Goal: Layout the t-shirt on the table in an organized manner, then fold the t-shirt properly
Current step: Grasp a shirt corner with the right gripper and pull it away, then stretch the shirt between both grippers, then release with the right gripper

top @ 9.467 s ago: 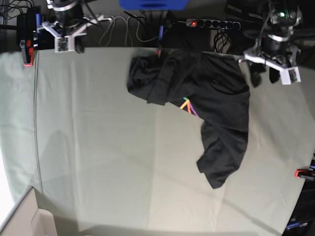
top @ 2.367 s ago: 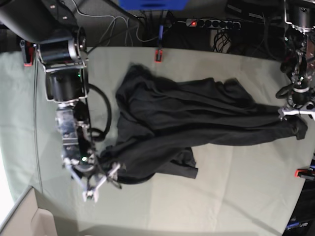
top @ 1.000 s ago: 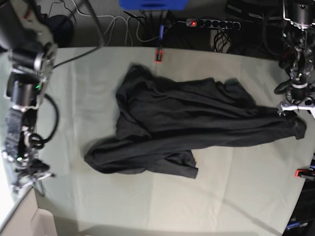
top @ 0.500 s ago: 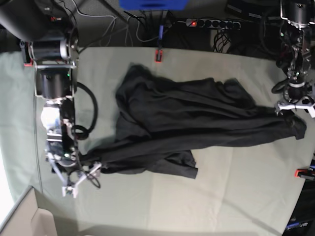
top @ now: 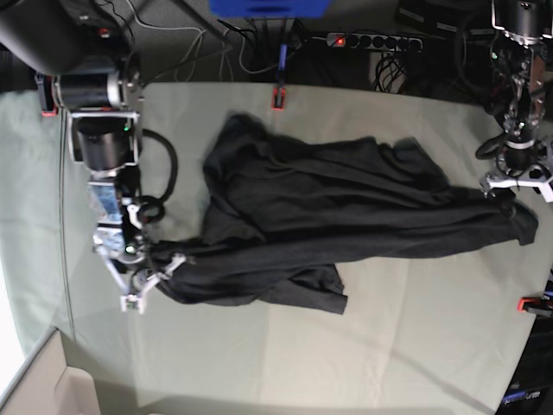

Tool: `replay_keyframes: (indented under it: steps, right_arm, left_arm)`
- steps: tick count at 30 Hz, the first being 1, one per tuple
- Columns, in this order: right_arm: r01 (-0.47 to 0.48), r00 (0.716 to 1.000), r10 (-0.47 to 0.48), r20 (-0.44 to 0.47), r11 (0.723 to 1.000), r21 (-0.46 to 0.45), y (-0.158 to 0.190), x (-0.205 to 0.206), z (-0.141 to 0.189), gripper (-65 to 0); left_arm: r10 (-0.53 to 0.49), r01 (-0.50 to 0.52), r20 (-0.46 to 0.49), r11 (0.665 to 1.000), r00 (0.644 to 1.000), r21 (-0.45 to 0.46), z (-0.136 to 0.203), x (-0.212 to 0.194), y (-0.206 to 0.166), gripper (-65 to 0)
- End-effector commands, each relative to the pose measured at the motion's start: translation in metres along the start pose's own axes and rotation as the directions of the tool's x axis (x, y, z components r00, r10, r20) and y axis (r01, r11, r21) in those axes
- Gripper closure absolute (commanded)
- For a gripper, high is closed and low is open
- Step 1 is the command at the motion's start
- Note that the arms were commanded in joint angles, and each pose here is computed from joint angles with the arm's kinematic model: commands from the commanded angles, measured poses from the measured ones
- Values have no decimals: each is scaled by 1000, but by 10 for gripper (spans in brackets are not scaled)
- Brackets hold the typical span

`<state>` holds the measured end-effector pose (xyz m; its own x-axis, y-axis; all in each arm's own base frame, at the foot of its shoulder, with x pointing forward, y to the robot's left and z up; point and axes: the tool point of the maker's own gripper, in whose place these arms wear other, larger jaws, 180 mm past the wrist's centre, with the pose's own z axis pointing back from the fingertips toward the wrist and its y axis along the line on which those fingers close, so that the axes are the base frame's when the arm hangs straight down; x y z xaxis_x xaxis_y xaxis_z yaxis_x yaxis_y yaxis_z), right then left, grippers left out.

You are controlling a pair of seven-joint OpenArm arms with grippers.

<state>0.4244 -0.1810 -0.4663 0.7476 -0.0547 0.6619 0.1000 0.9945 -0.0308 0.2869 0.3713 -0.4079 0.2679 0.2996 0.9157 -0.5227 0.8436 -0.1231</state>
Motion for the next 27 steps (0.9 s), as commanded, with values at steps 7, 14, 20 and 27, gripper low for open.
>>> replay_keyframes:
  steps: [7,14,20,27]
  right_arm:
    - [9,997,-6,71,999,-42,-28,31,6,-4]
    - [228,946,-174,272,957,-181,-136,93,53,0]
    - [317,902,-218,372,920,-229,-186,125,80,0]
    - [312,904,-209,372,918,-244,-194,124,82,-111]
  left_arm:
    - [-10,10,59,1000,998,-6,-3,20,0,-487]
    - [-4,5,69,1000,998,-11,-5,24,-3,-489]
    - [11,-6,97,999,995,-48,-2,34,-20,-490]
    - [44,-30,76,984,996,-177,12,21,-78,-490]
